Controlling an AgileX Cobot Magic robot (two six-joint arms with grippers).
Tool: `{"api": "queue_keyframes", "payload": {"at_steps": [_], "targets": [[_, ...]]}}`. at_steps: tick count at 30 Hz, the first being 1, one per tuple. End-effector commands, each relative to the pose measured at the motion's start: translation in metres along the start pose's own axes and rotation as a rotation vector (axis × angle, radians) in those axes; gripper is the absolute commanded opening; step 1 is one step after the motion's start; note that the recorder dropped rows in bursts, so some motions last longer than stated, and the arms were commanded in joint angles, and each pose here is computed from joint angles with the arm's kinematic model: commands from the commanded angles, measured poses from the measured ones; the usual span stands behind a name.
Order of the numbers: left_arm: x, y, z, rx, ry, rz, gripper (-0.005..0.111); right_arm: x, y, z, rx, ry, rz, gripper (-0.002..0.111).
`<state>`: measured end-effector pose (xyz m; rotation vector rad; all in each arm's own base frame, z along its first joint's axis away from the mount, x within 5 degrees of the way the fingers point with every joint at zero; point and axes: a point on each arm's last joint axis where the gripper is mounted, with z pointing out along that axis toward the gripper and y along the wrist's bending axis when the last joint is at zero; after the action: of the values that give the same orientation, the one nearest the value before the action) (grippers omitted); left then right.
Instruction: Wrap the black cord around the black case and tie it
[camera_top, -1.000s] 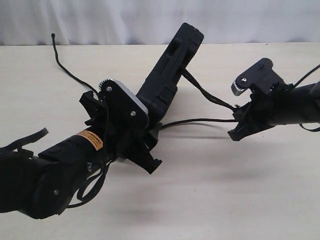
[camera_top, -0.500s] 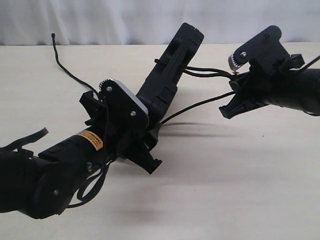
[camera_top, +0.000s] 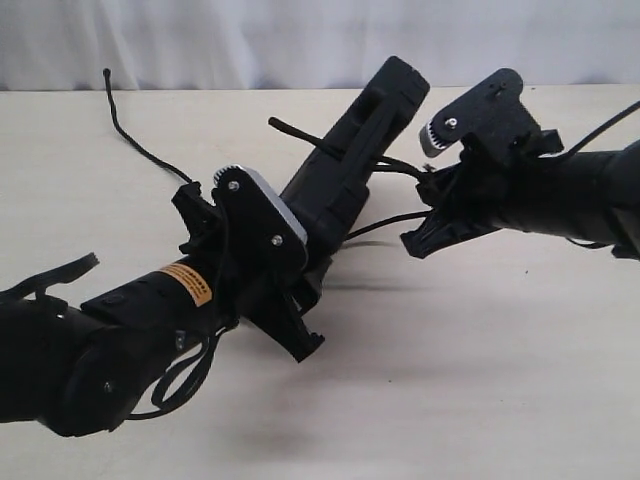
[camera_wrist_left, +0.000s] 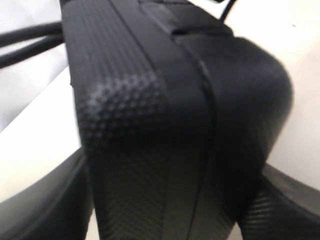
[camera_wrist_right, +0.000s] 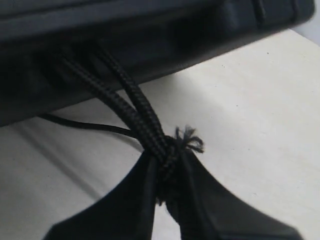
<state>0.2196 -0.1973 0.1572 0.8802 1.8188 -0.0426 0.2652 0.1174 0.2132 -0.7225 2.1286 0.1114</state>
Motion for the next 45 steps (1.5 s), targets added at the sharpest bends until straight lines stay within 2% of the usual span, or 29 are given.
{"api": "queue_keyframes", "payload": {"at_steps": [1,6,9,13,18,21,28,29,30,31,32,33,34,35,36,38,40,42,45], "targets": [[0.007,-0.010,0.000,0.106,0.061,0.033,0.015,0.001,0.007,0.014,0.003,0.023,0.061,0.004],[0.007,-0.010,0.000,0.100,0.066,0.024,0.046,0.002,0.007,0.018,-0.001,0.034,0.113,0.004],[0.007,-0.005,0.000,0.053,0.077,-0.047,0.060,0.002,0.007,0.018,-0.001,0.034,0.118,0.004],[0.011,-0.007,-0.002,0.073,0.133,-0.087,0.075,0.002,0.007,0.018,-0.001,0.034,0.120,0.004],[0.012,-0.010,-0.003,0.104,0.146,-0.071,0.083,0.002,0.008,0.018,-0.003,0.035,0.122,0.004],[0.010,-0.009,-0.005,0.107,0.140,-0.074,0.082,0.002,0.008,0.018,-0.005,0.035,0.122,0.004],[-0.032,0.012,-0.044,0.103,-0.020,-0.153,0.082,0.002,0.008,0.018,-0.004,0.035,0.155,0.004],[-0.037,0.018,-0.051,0.086,-0.045,-0.197,0.082,0.002,0.008,0.018,-0.004,0.035,0.155,0.004],[-0.042,0.025,-0.058,0.052,-0.064,-0.291,0.082,0.002,0.008,0.018,-0.004,0.035,0.155,0.004],[-0.045,0.034,-0.063,0.010,-0.082,-0.392,0.082,0.002,0.008,0.018,-0.004,0.035,0.155,0.004],[-0.044,0.053,-0.069,-0.064,-0.082,-0.546,0.079,0.002,0.008,0.018,-0.004,0.035,0.155,0.004],[-0.044,0.060,-0.070,-0.078,-0.073,-0.582,0.075,0.002,0.008,0.018,-0.004,0.035,0.155,0.004],[-0.047,0.072,-0.069,-0.050,-0.040,-0.625,0.067,0.002,0.008,0.018,-0.006,0.036,0.155,0.004],[-0.052,0.079,-0.068,-0.035,-0.035,-0.643,0.064,0.002,0.008,0.018,-0.011,0.038,0.155,0.004],[-0.061,0.095,-0.061,0.005,0.002,-0.685,0.059,0.002,0.009,0.018,-0.021,0.042,0.155,0.004],[-0.072,0.120,-0.046,0.065,0.055,-0.758,0.056,0.003,0.010,0.018,-0.032,0.046,0.155,0.004],[-0.080,0.141,-0.021,0.190,0.144,-0.882,0.056,0.003,0.010,0.018,-0.034,0.047,0.155,0.004],[-0.083,0.150,0.001,0.290,0.194,-0.958,0.056,0.003,0.011,0.018,-0.036,0.048,0.155,0.004],[-0.084,0.154,0.032,0.390,0.238,-1.023,0.056,0.003,0.011,0.018,-0.036,0.048,0.155,0.004]]}}
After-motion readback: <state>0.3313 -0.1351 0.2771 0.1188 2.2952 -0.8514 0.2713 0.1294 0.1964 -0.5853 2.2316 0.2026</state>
